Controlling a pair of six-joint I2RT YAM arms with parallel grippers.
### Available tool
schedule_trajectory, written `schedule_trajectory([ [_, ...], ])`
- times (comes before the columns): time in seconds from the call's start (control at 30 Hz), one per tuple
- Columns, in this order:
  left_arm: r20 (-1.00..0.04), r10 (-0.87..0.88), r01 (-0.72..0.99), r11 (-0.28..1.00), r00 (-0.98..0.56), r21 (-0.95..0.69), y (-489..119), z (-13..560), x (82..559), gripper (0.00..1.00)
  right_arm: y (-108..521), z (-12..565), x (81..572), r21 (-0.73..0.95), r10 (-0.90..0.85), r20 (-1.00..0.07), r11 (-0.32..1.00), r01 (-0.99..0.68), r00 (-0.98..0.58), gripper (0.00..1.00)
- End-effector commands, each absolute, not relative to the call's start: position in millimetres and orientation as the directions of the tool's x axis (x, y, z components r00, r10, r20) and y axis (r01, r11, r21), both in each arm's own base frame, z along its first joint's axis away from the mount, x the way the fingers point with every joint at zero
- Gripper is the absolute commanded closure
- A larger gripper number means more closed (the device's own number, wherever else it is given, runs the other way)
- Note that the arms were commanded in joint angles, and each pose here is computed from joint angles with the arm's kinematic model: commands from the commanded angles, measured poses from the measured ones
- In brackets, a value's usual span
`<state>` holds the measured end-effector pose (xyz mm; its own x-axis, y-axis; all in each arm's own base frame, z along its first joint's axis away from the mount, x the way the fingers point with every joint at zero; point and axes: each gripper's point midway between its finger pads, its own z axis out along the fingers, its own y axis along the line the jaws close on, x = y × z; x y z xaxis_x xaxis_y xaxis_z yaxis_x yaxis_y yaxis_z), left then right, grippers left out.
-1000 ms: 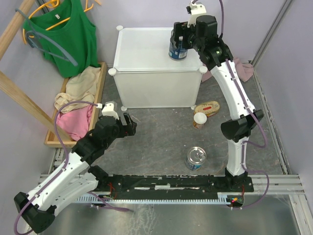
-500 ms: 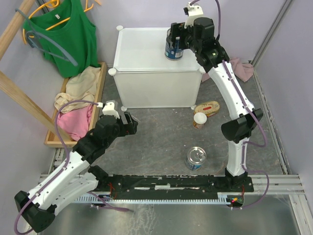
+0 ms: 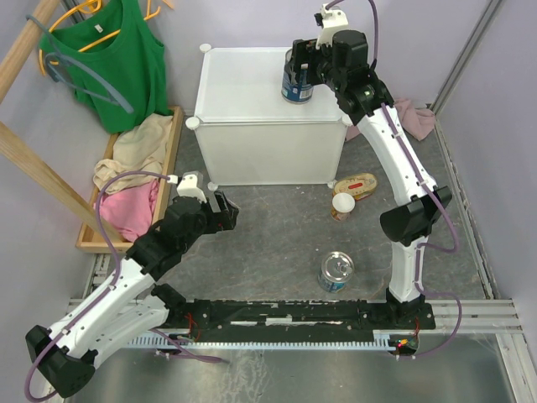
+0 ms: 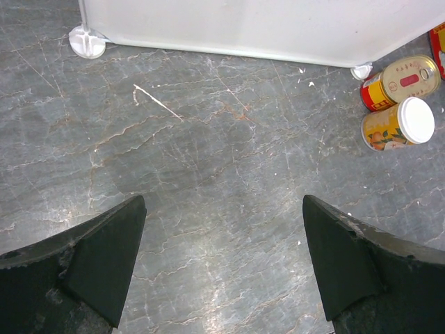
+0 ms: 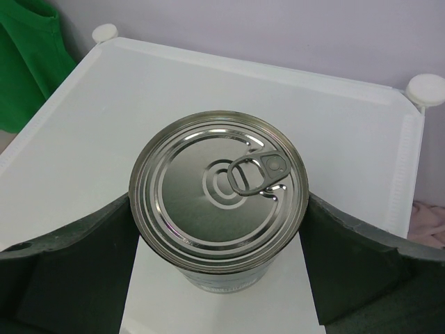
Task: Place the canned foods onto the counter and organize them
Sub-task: Place the canned food on the counter.
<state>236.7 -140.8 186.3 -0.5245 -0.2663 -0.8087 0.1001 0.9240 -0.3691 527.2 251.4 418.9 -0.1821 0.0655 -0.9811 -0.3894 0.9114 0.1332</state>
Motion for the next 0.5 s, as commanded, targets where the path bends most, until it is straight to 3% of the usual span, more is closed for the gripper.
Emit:
schedule_trajectory([
  [0.0, -0.808, -0.337, 0.112, 0.891, -0.483, -0.439, -150.5, 208.5, 243.1, 0.00, 254.4, 497.6, 500.3, 0.166, 0.177, -0.984, 0.870, -0.465, -0.020, 0.21],
  [0.33, -0.803, -0.346, 0.110, 0.887, -0.485, -0.448, -149.8, 207.0, 241.0, 0.00, 254.8, 495.1, 498.3, 0.159, 0.167, -0.986, 0.868, -0.470, -0.025, 0.02],
  [0.47, -0.801, -0.352, 0.105, 0.886, -0.484, -0.452, -148.8, 206.3, 240.3, 0.00, 255.0, 492.5, 498.2, 0.161, 0.166, -0.986, 0.867, -0.471, -0.031, 0.01],
])
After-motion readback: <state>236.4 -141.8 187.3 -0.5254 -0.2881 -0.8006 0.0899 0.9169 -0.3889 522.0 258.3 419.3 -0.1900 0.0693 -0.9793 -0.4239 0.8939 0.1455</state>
